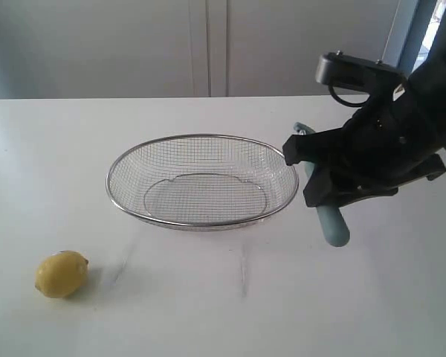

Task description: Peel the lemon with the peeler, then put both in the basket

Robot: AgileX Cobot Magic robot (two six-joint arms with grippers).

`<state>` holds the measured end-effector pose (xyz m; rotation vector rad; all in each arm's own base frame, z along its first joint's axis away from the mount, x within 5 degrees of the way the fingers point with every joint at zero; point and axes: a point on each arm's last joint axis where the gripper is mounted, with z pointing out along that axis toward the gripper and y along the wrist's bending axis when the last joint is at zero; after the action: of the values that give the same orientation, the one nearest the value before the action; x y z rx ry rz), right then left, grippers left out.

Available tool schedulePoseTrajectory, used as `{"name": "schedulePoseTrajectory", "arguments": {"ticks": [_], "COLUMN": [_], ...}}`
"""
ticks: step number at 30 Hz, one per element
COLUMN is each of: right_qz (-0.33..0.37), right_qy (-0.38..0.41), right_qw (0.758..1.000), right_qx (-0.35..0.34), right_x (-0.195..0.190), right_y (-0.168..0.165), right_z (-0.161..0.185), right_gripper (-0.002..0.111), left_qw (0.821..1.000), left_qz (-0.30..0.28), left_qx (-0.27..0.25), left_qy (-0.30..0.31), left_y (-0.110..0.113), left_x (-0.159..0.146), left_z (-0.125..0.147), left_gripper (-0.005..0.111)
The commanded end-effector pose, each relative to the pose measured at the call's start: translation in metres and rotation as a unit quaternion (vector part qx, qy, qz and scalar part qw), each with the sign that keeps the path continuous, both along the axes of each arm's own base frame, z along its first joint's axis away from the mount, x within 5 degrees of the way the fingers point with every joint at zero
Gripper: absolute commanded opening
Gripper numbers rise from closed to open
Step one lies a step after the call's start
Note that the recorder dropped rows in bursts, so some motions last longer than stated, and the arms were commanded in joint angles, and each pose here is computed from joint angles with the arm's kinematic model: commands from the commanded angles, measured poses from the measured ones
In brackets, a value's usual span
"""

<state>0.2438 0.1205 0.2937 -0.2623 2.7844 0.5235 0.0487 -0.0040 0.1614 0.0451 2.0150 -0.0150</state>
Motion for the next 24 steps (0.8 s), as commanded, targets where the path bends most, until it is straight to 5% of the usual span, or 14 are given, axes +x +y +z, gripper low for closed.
{"name": "schedulePoseTrajectory", "arguments": {"ticks": [1,15,24], "right_qz": [0.011,0.024,0.024], "right_qy": [-0.02,-0.022,-0.022], "right_qw": [0.999,0.998,0.998], "right_qx": [0.022,0.049,0.049], "right_x": [0.002,0.002,0.002], "right_y": [0.003,0.008,0.008], "right_z": [0.006,0.008,0.008], "right_gripper": [0.0,0.0,0.0], "left_qw": [1.0,1.0,0.992], "left_qz": [0.0,0.001,0.016], "left_qx": [-0.001,0.005,0.008], "left_qy": [0.003,0.001,-0.122], "left_y": [0.0,0.0,0.003], "left_x": [0.0,0.0,0.007], "left_z": [-0.002,-0.002,0.019], "left_gripper": [0.0,0.0,0.0]}}
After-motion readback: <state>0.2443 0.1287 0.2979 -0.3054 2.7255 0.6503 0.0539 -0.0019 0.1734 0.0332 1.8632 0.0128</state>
